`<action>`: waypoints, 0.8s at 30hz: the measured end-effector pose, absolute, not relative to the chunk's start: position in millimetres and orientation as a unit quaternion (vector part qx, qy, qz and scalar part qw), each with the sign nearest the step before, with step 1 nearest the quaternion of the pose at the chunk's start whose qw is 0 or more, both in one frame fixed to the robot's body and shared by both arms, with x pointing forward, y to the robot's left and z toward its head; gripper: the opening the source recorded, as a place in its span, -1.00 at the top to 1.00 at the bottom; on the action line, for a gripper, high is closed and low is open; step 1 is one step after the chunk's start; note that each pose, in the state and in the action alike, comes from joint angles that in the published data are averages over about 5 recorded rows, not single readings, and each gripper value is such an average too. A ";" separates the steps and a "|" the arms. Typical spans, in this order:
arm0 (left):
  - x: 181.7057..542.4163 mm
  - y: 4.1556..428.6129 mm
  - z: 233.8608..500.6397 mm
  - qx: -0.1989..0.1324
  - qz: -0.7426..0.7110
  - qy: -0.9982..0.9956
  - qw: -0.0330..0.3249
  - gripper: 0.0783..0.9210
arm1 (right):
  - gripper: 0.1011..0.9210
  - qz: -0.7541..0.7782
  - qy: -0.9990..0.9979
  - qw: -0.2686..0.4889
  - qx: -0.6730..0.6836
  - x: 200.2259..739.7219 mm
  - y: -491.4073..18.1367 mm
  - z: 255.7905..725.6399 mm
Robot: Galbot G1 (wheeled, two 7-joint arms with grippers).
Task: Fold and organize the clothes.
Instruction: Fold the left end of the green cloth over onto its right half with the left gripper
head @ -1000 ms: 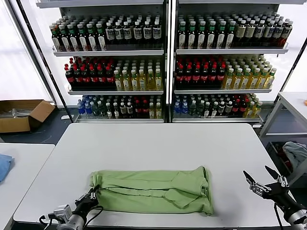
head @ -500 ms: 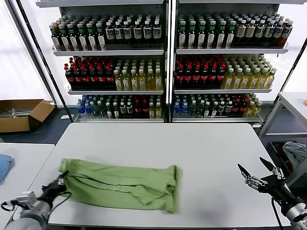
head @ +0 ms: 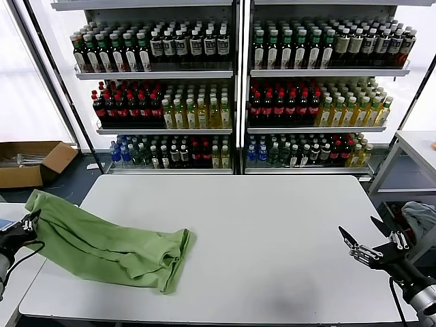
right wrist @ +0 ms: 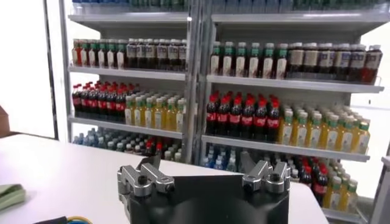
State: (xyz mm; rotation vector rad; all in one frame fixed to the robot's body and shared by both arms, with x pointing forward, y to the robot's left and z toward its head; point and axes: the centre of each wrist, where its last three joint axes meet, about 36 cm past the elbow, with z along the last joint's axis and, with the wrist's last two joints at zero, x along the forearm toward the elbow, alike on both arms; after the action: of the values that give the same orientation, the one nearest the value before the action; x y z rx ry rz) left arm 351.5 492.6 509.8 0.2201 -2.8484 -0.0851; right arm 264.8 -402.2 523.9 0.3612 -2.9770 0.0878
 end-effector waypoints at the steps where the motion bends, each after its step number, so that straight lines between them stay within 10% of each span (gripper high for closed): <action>1: 351.3 489.0 511.7 0.074 -0.026 -0.987 0.139 0.96 | -0.76 0.027 -0.990 0.071 0.120 264.4 -402.1 524.0; 24: 322.1 325.0 491.0 0.014 0.183 -0.970 0.158 0.96 | -0.76 -0.013 -0.990 0.080 0.119 255.1 -383.0 518.9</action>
State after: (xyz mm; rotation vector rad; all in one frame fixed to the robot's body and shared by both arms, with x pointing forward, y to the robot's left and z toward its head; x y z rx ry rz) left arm 322.1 325.0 491.0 0.0389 -2.7754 0.5237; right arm 255.1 -383.0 518.9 0.3566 -2.9599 -0.0393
